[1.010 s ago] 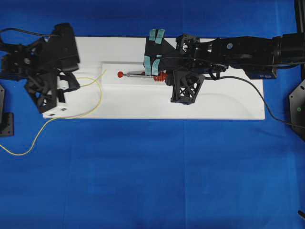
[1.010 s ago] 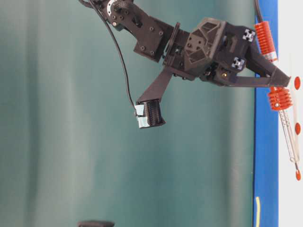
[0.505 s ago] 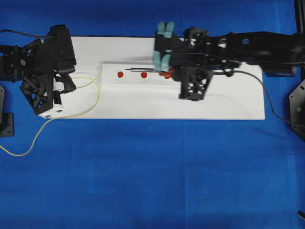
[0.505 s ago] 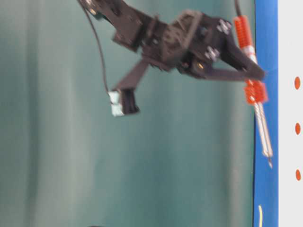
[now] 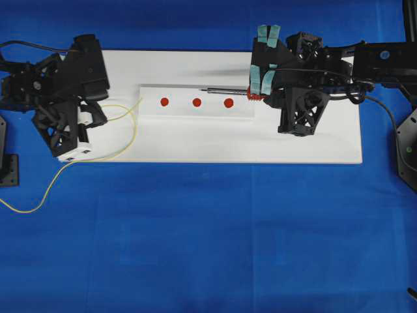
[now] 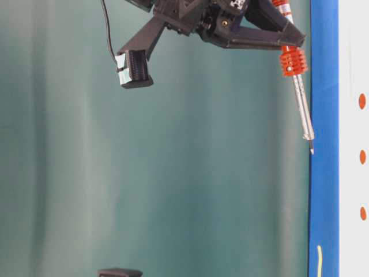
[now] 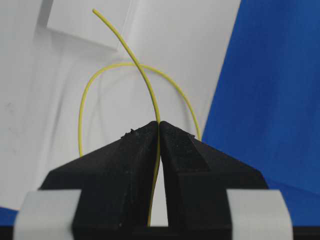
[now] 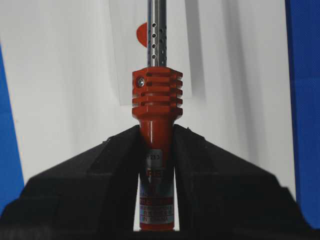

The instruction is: Touch the tip of the soldering iron to the tip of the solder at the mark.

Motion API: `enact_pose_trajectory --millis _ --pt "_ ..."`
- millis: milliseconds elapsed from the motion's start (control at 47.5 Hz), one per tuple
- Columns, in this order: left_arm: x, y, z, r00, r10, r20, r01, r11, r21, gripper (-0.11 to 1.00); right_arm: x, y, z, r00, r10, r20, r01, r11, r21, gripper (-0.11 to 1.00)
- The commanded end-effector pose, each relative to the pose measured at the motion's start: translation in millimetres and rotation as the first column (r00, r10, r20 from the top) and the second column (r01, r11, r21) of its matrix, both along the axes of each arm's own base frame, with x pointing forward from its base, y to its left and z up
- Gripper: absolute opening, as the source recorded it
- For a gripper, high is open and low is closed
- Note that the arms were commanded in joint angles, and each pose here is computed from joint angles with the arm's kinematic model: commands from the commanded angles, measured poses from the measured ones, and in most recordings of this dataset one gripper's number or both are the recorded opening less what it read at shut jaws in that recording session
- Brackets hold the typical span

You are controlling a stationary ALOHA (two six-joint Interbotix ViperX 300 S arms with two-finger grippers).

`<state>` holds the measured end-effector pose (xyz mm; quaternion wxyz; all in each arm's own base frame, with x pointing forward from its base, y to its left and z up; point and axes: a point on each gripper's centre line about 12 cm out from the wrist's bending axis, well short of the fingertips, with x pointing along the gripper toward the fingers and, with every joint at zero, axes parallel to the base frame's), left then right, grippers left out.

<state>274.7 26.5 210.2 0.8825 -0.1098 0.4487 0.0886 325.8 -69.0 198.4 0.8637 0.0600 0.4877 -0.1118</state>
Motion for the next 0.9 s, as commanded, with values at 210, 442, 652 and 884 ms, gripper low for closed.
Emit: enact_pose_trajectory --millis 210,442,652,884 --pt "43.2 3.5 18.3 0.999 -0.004 0.041 0.003 1.000 0.004 0.02 0.7 -0.4 10.5 0.999 0.007 0.031 -0.007 1.000 -0.017 0.06" --pt "76.9 8.9 7.1 1.000 -0.004 0.004 0.004 1.000 0.005 0.02 0.9 -0.6 10.6 0.999 0.010 0.032 -0.009 1.000 -0.021 0.06" --pt "100.7 12.4 -14.5 0.999 -0.002 -0.052 0.002 1.000 0.000 0.02 0.4 -1.3 10.1 1.000 0.011 0.029 -0.010 1.000 -0.025 0.06" --pt "107.2 14.3 -24.3 0.997 0.004 -0.072 -0.004 1.000 -0.003 0.02 0.0 -1.5 9.6 1.000 0.013 0.027 -0.012 1.000 -0.029 0.06"
